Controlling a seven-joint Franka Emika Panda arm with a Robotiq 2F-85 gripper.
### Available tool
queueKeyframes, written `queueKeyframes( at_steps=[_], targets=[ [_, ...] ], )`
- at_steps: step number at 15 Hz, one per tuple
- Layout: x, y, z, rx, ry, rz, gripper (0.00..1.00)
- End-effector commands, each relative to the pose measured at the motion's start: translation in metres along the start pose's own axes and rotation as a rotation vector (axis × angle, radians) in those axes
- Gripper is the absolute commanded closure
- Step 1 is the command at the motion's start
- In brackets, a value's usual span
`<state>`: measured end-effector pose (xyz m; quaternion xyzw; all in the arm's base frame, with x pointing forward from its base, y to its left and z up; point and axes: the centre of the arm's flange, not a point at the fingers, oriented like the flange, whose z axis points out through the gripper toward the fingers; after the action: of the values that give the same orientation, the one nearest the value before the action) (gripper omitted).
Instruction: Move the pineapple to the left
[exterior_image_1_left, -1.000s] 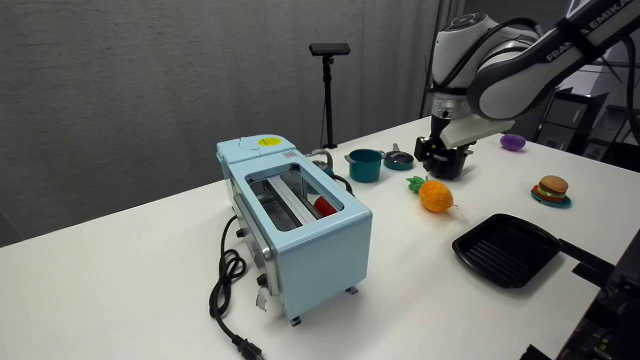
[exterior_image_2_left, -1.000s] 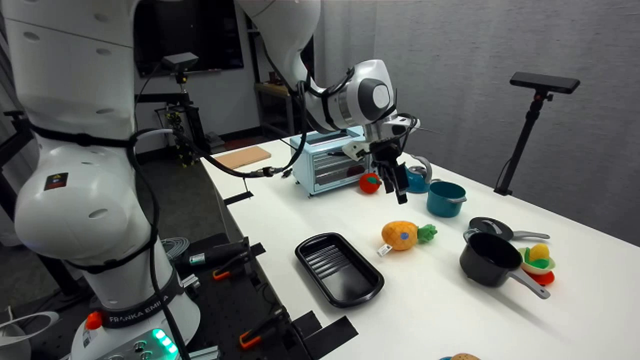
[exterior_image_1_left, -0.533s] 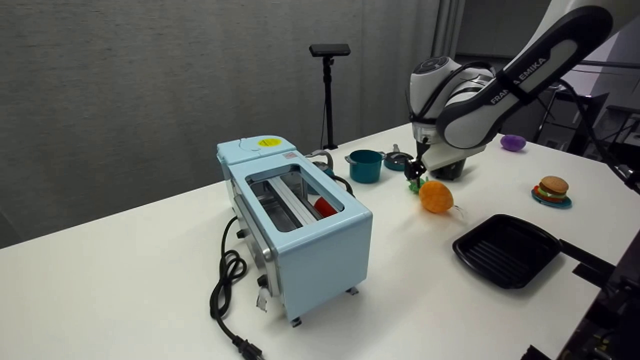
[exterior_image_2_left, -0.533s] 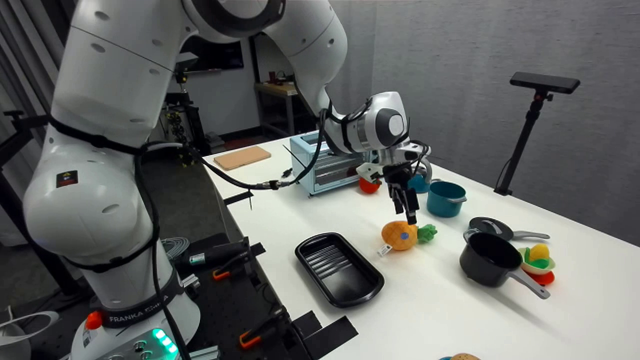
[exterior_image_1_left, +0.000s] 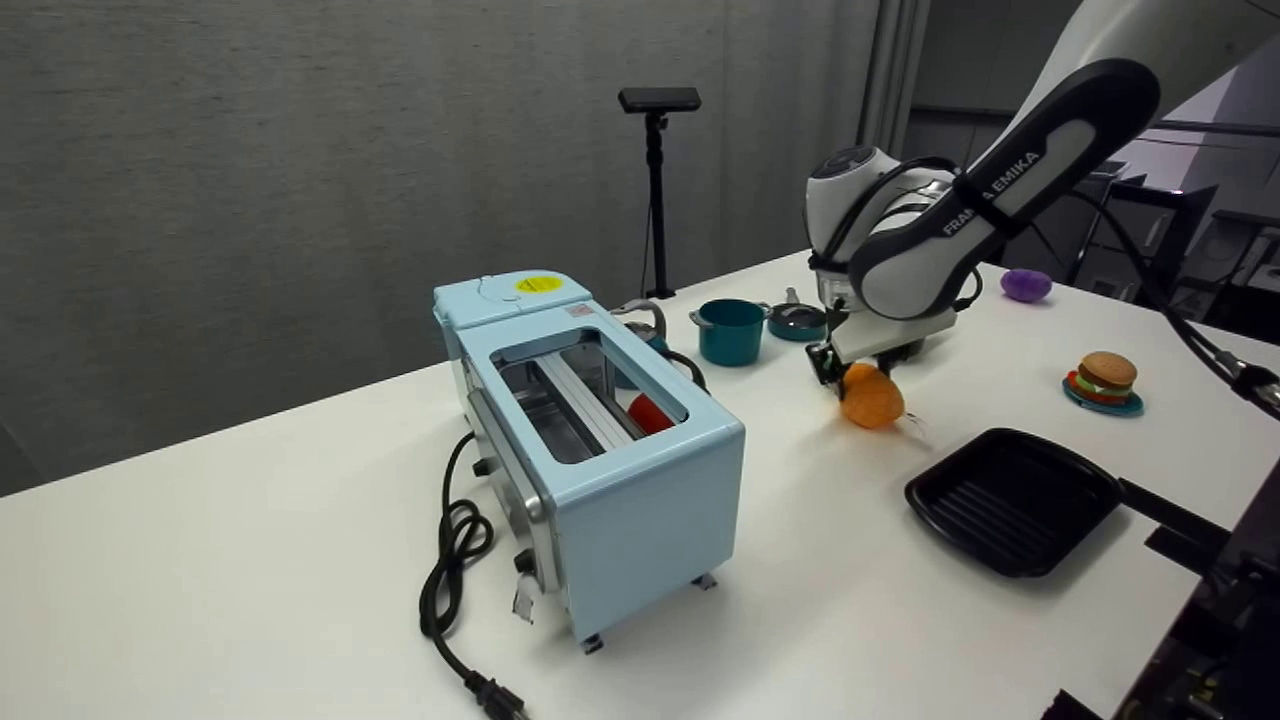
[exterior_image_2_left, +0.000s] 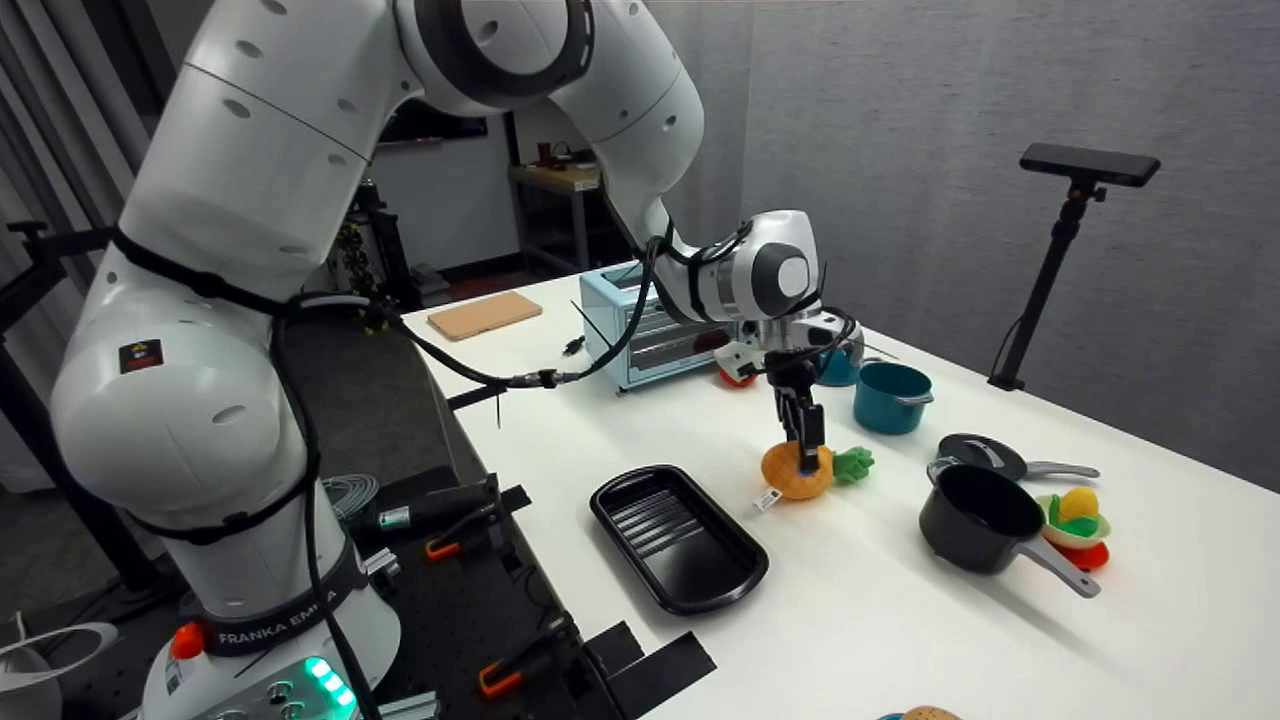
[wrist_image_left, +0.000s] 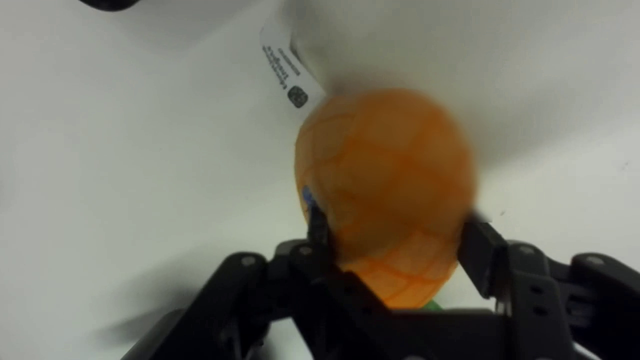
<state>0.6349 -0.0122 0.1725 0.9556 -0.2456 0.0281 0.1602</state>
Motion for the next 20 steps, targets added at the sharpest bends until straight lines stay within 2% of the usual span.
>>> queueKeyframes(
  at_steps=[1,6,9,10,12,15,20],
  targets=[
    [0.002,-0.004,-0.033,0.075,-0.014,-0.008,0.65],
    [-0.011,-0.019,-0.109,0.300,-0.003,-0.135,0.97],
    [-0.024,-0.035,-0.147,0.412,-0.007,-0.236,0.95],
    [-0.031,-0.040,-0.156,0.442,-0.011,-0.277,0.97],
    [-0.040,-0.049,-0.168,0.479,-0.023,-0.349,0.96],
    [-0.056,-0.061,-0.170,0.473,-0.032,-0.477,0.96],
    [-0.075,-0.057,-0.143,0.365,-0.069,-0.731,0.96]
  ],
)
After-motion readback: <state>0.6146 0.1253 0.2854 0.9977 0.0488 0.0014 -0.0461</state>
